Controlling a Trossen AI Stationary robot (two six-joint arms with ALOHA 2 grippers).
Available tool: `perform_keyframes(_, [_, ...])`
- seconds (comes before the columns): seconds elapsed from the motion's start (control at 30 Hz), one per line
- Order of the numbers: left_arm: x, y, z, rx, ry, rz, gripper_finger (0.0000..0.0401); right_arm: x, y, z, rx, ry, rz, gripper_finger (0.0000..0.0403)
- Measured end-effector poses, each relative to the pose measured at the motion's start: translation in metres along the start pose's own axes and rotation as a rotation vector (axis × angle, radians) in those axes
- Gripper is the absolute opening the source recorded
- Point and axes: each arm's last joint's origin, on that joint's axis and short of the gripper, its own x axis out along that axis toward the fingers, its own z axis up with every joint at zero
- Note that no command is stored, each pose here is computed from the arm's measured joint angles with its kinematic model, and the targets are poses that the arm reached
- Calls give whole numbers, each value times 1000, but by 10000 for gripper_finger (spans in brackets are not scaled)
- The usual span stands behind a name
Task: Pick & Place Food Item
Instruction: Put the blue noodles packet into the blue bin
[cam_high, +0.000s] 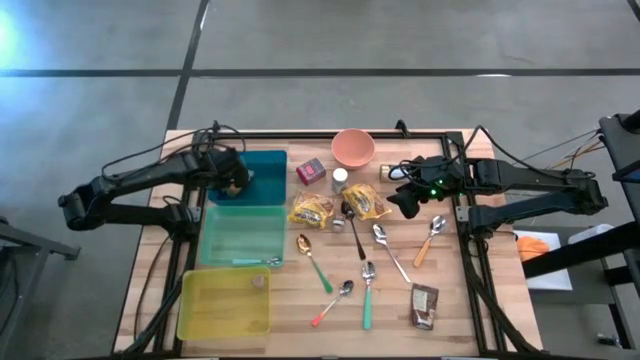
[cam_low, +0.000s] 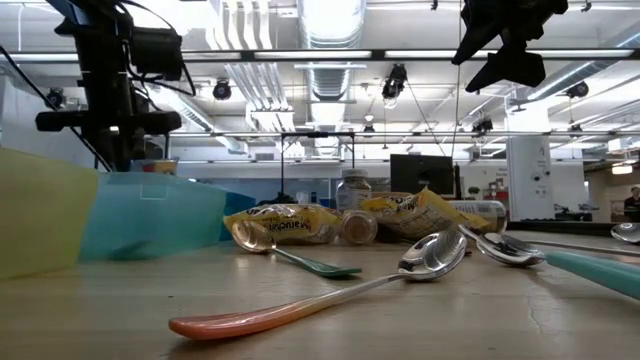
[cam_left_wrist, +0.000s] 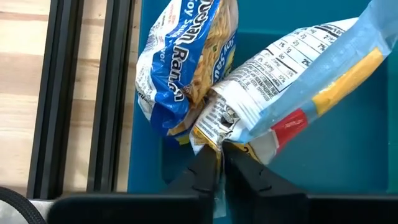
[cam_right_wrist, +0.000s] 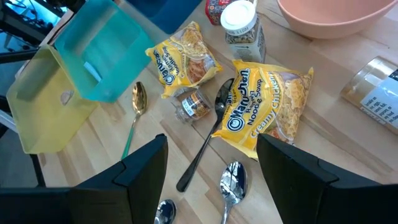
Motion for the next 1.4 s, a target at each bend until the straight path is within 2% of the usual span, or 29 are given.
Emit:
perform_keyframes(0.23, [0, 3, 1, 2, 0, 31, 132, 0, 0, 0, 0, 0, 0, 241])
perform_keyframes(0.37, [0, 4, 2, -23, -19, 46, 159, 0, 0, 0, 0, 0, 0, 241])
perform_keyframes(0.77, [-12, 4, 12, -46, -161, 105, 163, 0, 0, 0, 0, 0, 0, 241])
perform_keyframes(0.9, [-14, 7, 12, -42, -179, 139, 163, 0, 0, 0, 0, 0, 0, 241])
perform_keyframes(1.1, [-14, 6, 13, -63, -190, 133, 163, 0, 0, 0, 0, 0, 0, 241])
perform_keyframes(1.2, [-25, 0, 18, -59, -227, 52, 163, 0, 0, 0, 0, 0, 1, 241])
perform_keyframes(1.3, [-44, -13, 27, 26, -302, -95, 162, 0, 0, 0, 0, 0, 0, 241])
perform_keyframes(1.4, [-60, -20, 33, 80, -349, -170, 144, 0, 0, 0, 0, 0, 0, 241])
